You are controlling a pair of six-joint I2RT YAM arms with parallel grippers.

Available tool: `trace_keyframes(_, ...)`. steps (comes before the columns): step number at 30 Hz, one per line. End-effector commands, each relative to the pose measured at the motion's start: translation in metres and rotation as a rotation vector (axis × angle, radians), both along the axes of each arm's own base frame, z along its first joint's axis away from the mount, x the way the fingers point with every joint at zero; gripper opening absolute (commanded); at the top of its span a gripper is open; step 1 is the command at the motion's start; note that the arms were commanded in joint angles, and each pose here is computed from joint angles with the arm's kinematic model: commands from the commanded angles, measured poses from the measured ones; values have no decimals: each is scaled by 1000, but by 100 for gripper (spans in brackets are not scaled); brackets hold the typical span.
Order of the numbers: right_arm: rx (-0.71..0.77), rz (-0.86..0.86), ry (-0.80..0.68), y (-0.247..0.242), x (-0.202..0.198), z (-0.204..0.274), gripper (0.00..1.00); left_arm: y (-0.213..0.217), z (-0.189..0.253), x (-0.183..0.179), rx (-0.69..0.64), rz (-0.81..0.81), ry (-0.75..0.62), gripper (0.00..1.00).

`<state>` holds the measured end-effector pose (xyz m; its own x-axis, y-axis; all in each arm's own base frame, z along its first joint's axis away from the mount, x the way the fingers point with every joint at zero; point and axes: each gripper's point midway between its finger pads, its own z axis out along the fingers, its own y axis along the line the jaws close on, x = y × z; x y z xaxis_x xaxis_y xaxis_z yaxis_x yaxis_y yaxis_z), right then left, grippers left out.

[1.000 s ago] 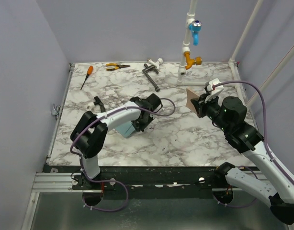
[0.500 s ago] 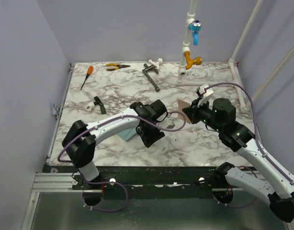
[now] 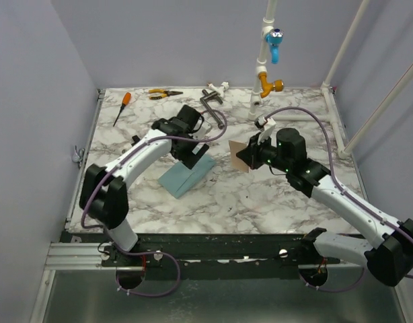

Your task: Place the letter into the envelope and seal it

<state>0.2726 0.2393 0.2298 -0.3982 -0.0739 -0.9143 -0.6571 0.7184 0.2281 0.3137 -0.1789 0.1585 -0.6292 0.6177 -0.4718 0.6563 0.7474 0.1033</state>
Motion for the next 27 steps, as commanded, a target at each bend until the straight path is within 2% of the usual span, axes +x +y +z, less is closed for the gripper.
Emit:
trace_keyframes(1,124,69,6,32,13,9,1,21,-69,13,267,74,25,99)
trace_keyframes(6,180,4,115,47,35,-10,1,14,-89,15,233,70,43,99)
trace_keyframes(12,209,-47,224,57,46,-40,1,22,-108,12,279,54,55,99)
trace_keyframes(15,229,-42,260,62,47,-49,1,13,-120,-2,234,10,127,99)
trace_keyframes(19,256,-126,336,61,53,-62,1,14,-117,-7,197,10,151,99)
trace_keyframes(24,297,-150,369,65,58,-73,1,25,-126,-5,293,23,135,99)
trace_keyframes(27,297,-155,388,68,60,-84,1,27,-130,-3,344,25,117,94)
